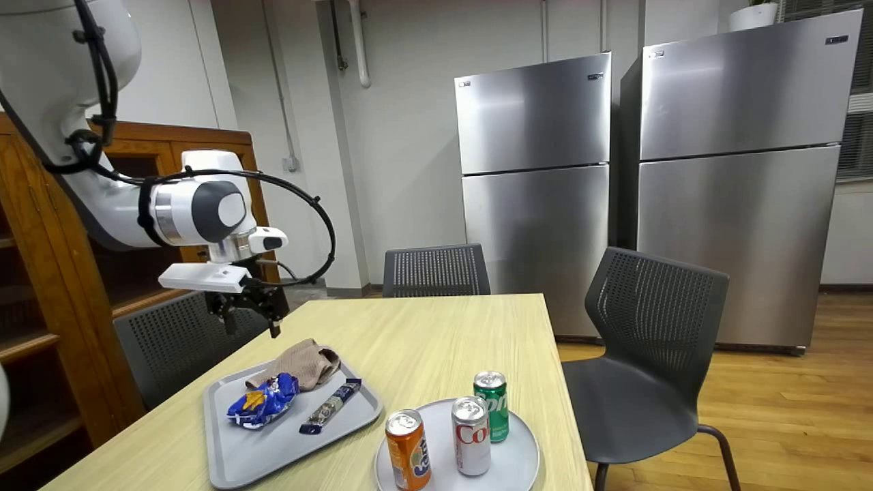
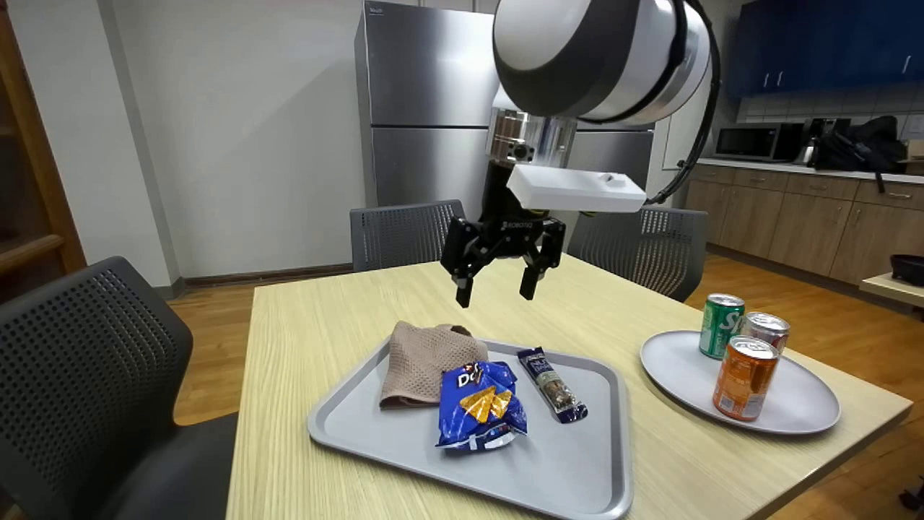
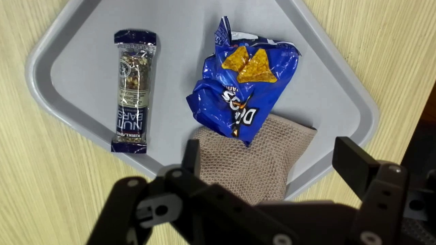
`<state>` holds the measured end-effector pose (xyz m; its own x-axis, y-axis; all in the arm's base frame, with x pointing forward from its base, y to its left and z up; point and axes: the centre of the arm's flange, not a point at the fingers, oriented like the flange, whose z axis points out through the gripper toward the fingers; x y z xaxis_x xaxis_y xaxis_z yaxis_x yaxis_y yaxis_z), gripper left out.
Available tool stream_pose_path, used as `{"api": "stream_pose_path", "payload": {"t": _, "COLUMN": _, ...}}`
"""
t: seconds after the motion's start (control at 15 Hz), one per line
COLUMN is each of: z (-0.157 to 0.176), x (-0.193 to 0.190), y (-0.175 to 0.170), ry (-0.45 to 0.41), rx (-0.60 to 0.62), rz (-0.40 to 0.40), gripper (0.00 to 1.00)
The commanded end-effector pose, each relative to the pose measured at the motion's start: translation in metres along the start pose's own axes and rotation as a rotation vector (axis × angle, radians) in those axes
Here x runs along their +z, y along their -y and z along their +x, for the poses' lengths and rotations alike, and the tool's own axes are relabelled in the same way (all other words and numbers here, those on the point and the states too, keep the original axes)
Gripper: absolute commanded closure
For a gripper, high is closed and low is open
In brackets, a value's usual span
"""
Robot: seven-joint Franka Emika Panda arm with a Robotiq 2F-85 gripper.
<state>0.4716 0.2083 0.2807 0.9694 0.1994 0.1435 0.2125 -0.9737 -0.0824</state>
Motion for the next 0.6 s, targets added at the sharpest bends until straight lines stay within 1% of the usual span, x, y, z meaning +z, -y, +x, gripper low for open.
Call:
{"api": "stream_pose_path", "payload": {"t": 0.0, "z": 0.027, "x": 0.024, "y": 0.007, "ry": 0.02, "rx": 0.031, "rz": 0.005, "gripper": 0.0}}
{"api": "stream_pose_path", "payload": {"t": 0.13, "z": 0.033, "x": 0.036, "y": 0.009, "ry": 0.044, "rx": 0.041, "rz": 0.004, "gripper": 0.0}}
{"api": "stream_pose_path", "payload": {"t": 0.33, "z": 0.038, "x": 0.054, "y": 0.01, "ry": 0.109, "rx": 0.101, "rz": 0.001, "gripper": 0.0}}
{"api": "stream_pose_path", "payload": {"t": 0.53, "z": 0.043, "x": 0.07, "y": 0.012, "ry": 0.158, "rx": 0.143, "rz": 0.024, "gripper": 0.0}}
